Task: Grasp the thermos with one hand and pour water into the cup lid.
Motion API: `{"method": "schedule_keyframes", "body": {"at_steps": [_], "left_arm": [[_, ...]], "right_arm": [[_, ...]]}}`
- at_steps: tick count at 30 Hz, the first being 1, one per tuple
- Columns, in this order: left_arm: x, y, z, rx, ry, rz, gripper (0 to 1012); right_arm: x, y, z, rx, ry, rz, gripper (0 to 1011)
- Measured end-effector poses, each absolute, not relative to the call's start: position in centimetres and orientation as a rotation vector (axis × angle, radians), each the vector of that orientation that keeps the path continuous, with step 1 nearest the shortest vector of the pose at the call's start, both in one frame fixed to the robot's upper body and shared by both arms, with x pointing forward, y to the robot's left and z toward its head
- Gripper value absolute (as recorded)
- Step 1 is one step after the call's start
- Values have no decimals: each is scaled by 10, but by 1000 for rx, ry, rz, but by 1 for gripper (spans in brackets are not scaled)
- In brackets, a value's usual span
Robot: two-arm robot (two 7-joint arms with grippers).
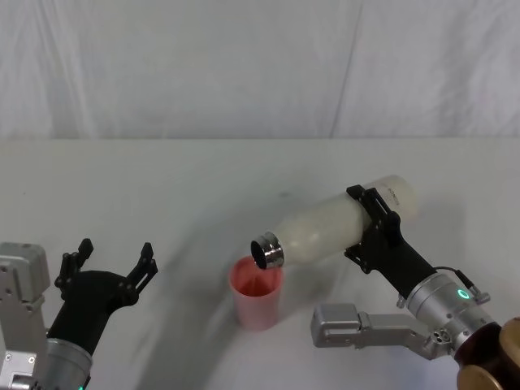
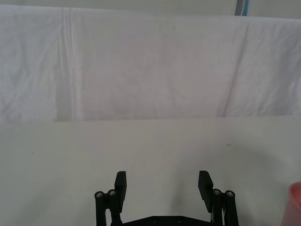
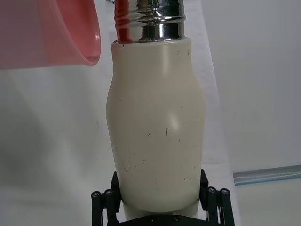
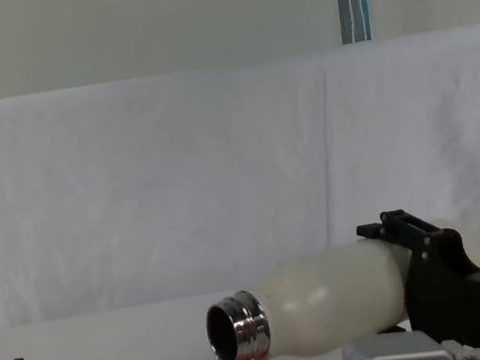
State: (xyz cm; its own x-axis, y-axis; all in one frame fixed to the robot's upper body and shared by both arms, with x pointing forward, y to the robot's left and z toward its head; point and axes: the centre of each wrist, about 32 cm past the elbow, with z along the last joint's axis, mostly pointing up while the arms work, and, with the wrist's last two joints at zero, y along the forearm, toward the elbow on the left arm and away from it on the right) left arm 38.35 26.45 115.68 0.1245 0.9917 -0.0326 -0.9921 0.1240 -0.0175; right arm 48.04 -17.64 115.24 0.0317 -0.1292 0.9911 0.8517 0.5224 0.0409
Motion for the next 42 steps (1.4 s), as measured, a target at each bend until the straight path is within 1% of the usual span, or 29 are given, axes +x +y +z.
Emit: {"method": "schedule_keyframes", "body": {"at_steps": [42], "left_arm": [[384,265,1157,-38,14,1446,1001]], "right_arm": [[482,-178,1156,-707,-1361,-859,950]]}}
